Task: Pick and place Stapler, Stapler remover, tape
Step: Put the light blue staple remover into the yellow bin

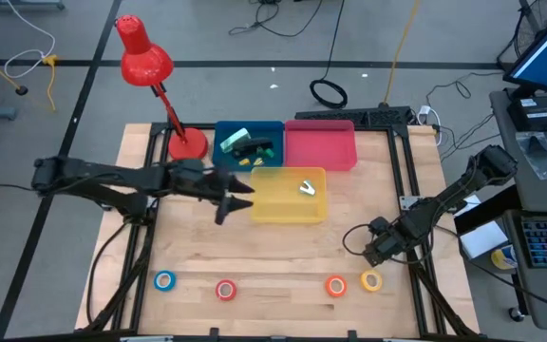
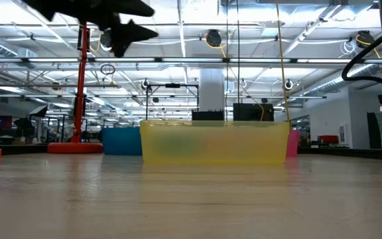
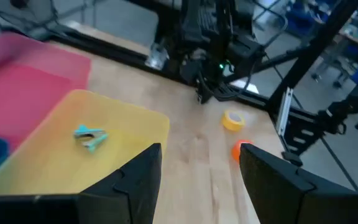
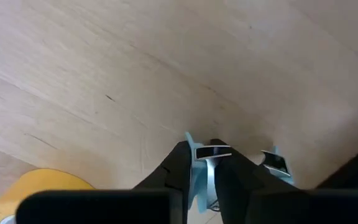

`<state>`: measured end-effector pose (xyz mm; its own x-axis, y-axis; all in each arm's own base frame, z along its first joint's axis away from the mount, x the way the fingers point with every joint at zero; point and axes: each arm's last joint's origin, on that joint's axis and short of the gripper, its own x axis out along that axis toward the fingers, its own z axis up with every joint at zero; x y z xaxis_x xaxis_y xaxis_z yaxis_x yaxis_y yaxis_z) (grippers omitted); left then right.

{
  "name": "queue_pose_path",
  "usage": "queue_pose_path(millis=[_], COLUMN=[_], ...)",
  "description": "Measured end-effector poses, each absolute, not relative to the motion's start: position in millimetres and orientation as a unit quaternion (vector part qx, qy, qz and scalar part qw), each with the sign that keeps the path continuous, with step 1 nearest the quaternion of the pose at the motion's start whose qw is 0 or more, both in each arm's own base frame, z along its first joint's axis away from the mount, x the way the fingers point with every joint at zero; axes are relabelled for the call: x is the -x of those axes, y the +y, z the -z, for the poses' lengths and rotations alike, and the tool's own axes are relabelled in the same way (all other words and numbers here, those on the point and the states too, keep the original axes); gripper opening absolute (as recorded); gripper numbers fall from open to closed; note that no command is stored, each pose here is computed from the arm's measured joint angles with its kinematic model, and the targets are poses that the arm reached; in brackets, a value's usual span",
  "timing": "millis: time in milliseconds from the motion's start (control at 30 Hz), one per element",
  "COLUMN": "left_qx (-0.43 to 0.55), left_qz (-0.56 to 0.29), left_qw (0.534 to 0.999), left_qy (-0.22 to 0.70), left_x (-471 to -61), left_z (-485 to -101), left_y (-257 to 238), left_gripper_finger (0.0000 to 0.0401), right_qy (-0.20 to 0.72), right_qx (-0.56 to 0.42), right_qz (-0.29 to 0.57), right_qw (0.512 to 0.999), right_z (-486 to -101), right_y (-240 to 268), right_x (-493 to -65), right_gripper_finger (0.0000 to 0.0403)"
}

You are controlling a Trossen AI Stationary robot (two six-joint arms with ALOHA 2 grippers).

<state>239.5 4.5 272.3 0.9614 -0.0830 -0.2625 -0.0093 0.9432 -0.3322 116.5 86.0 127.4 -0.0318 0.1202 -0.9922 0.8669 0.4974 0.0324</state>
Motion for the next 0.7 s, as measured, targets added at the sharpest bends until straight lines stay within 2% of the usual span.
queue_pose_path(millis=[200, 333, 567, 700], left_qx=[0.159, 0.163, 0.156, 0.156], left_qz=[0.009, -0.011, -0.002, -0.002], left_qw=[0.983, 0.984, 0.987, 0.988], left_qy=[0.092, 0.065, 0.032, 0.025], left_x=[-188.2, -161.0, -134.7, -129.8], left_z=[-262.7, -249.9, -233.8, -228.5], left_y=[-10.4, -14.5, -15.2, -14.4], left_gripper_finger=[0.0216, 0.0216, 0.0216, 0.0216], right_qy=[0.622, 0.583, 0.495, 0.426], right_qx=[-0.392, -0.386, -0.394, -0.381], right_qz=[0.314, 0.322, 0.288, 0.251], right_qw=[0.600, 0.638, 0.719, 0.781], right_z=[-138.4, -157.0, -207.7, -237.8], right_y=[86.5, 84.7, 77.0, 61.6], right_x=[-119.3, -125.7, -158.7, -185.1], right_gripper_finger=[0.0038, 0.0040, 0.0038, 0.0038])
